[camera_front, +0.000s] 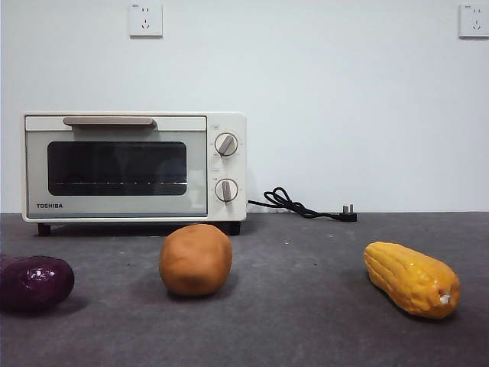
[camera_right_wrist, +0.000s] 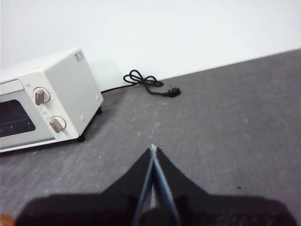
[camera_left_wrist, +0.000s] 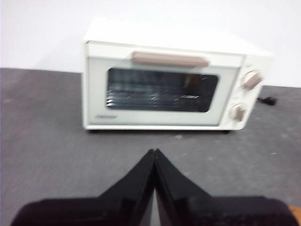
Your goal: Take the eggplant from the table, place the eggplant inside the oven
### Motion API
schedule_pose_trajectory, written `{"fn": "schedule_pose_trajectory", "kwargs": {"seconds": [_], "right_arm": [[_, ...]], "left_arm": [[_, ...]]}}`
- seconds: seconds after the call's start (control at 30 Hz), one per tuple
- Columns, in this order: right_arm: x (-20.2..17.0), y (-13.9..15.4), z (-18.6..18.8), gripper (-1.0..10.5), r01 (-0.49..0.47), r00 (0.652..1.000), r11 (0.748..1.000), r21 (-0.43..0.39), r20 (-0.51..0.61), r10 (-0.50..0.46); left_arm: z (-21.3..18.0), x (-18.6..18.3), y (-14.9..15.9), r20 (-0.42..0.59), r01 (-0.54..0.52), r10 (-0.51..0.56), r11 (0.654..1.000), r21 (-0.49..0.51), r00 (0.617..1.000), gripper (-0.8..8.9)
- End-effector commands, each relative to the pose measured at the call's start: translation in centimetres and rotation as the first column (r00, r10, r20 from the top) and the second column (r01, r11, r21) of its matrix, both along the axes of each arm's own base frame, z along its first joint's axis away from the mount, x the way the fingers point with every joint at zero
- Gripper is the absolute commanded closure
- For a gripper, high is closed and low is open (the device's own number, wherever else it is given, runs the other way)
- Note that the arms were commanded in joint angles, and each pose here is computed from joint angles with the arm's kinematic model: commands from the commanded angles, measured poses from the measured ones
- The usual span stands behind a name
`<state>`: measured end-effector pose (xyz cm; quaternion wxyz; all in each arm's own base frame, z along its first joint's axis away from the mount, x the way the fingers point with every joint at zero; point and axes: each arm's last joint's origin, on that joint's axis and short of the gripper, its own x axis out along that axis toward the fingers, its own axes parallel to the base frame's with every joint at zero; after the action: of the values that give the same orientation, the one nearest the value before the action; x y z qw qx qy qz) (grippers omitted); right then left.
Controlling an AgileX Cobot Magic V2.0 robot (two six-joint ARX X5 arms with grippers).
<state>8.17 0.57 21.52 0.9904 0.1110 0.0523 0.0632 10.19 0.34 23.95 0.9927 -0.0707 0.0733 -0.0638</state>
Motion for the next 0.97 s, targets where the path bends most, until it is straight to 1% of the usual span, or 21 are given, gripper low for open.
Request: {"fn": "schedule_pose_trajectory", "kwargs": {"seconds": [0.03,0.2,0.37,0.5,0.6,0.73,0.83,0.97], "right_arm": [[-0.3,0.0,1.7,9.6,0.001,1.000,1.000,0.022,-0.014,-0.001],[-0.4,0.0,5.0,9.6,-0.009,0.998,1.000,0.003,-0.065,0.009],[0.2,0.2,8.7,9.6,-0.076,0.992,0.997,-0.026,-0.098,0.073],[1.1,0.4,11.7,9.6,-0.147,0.979,0.989,-0.032,-0.146,0.141],[2.0,0.6,13.7,9.6,-0.213,0.962,0.976,-0.047,-0.187,0.201],[3.4,0.9,16.1,9.6,-0.305,0.928,0.952,-0.035,-0.235,0.289],[4.2,1.1,17.9,9.6,-0.374,0.900,0.927,-0.016,-0.247,0.359],[5.3,1.4,20.3,9.6,-0.435,0.875,0.900,0.008,-0.233,0.425]], "left_arm": [[1.6,0.6,-0.1,0.001,0.035,-0.035,0.999,-0.014,0.999,8.19],[4.7,1.7,-0.1,-0.012,0.079,-0.080,0.997,-0.023,0.997,8.19],[7.8,2.7,0.0,-0.049,0.084,-0.086,0.996,-0.030,0.995,8.19],[10.4,3.2,-0.3,-0.063,0.110,-0.112,0.994,-0.027,0.992,8.19],[12.4,3.5,-0.7,-0.062,0.148,-0.148,0.989,0.007,0.987,8.19],[14.9,3.9,-1.3,-0.057,0.194,-0.192,0.981,0.020,0.980,8.19],[16.5,4.1,-1.6,-0.043,0.219,-0.218,0.975,0.036,0.975,8.19],[18.3,4.5,-2.0,-0.032,0.246,-0.245,0.968,0.049,0.969,8.19]]}}
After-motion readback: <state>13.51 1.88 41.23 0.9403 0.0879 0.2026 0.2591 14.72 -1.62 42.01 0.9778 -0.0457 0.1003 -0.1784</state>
